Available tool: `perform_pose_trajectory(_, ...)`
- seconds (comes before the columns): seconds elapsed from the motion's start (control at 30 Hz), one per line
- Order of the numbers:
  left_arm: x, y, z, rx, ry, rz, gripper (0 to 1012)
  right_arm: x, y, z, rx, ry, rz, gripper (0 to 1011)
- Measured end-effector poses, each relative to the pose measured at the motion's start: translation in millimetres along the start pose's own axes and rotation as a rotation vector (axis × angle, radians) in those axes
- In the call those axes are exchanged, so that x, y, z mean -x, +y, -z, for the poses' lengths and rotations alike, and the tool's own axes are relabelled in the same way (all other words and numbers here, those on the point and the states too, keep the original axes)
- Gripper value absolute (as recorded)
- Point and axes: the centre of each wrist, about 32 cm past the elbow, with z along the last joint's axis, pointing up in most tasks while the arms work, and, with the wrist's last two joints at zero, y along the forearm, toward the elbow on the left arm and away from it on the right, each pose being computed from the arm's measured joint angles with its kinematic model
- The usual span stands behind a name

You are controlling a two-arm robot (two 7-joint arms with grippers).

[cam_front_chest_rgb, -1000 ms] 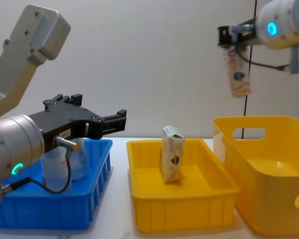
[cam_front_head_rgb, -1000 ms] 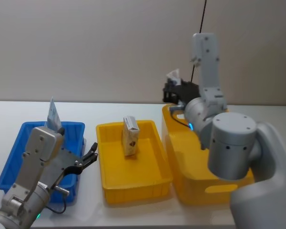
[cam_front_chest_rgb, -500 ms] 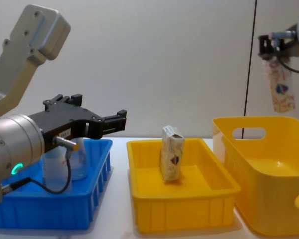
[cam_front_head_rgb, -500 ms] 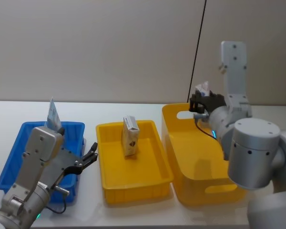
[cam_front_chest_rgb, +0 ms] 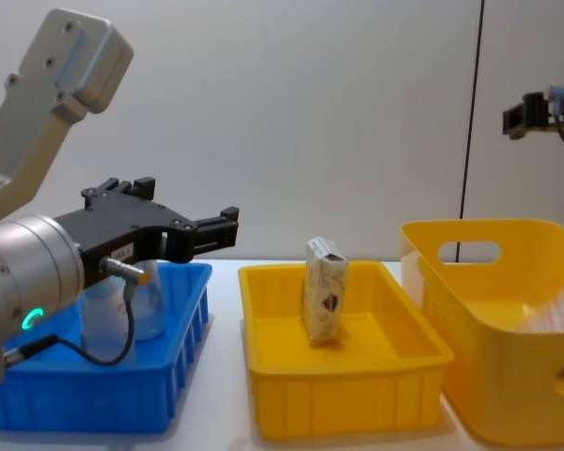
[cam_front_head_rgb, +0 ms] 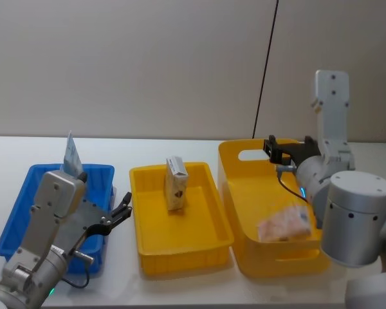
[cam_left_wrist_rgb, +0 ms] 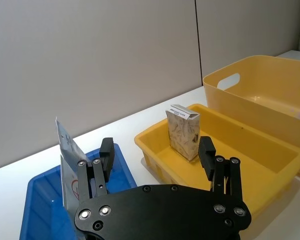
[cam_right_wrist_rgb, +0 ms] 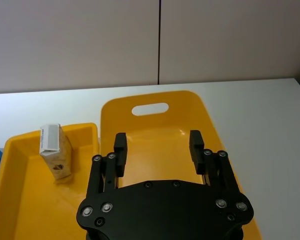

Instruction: Bimanual collaborative sorting of washing and personal care products

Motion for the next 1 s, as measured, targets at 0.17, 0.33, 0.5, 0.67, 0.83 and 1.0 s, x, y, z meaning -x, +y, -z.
perform_pose_trajectory(0.17,0.0,0.0,0.0,0.000,0.000,0.000,1001,-2.9,-0.8,2.7,0.000,0.000,0.002,857)
perform_pose_trajectory(0.33,0.0,0.0,0.0,0.000,0.000,0.000,1001,-5.4,-2.0,4.9,-0.016,-0.005,-0.003,990)
perform_pose_trajectory(0.5,0.0,0.0,0.0,0.000,0.000,0.000,1001,-7.7,-3.4,7.5,-0.036,-0.015,-0.013,1002)
perform_pose_trajectory(0.67,0.0,0.0,0.0,0.000,0.000,0.000,1001,-9.3,-4.8,9.6,-0.055,-0.026,-0.025,1002)
perform_pose_trajectory(0.83,0.0,0.0,0.0,0.000,0.000,0.000,1001,-10.3,-5.5,10.8,-0.068,-0.033,-0.033,1002)
perform_pose_trajectory(1.0,-0.1,0.1,0.0,0.000,0.000,-0.001,1001,-10.9,-6.1,11.5,-0.076,-0.037,-0.037,1002)
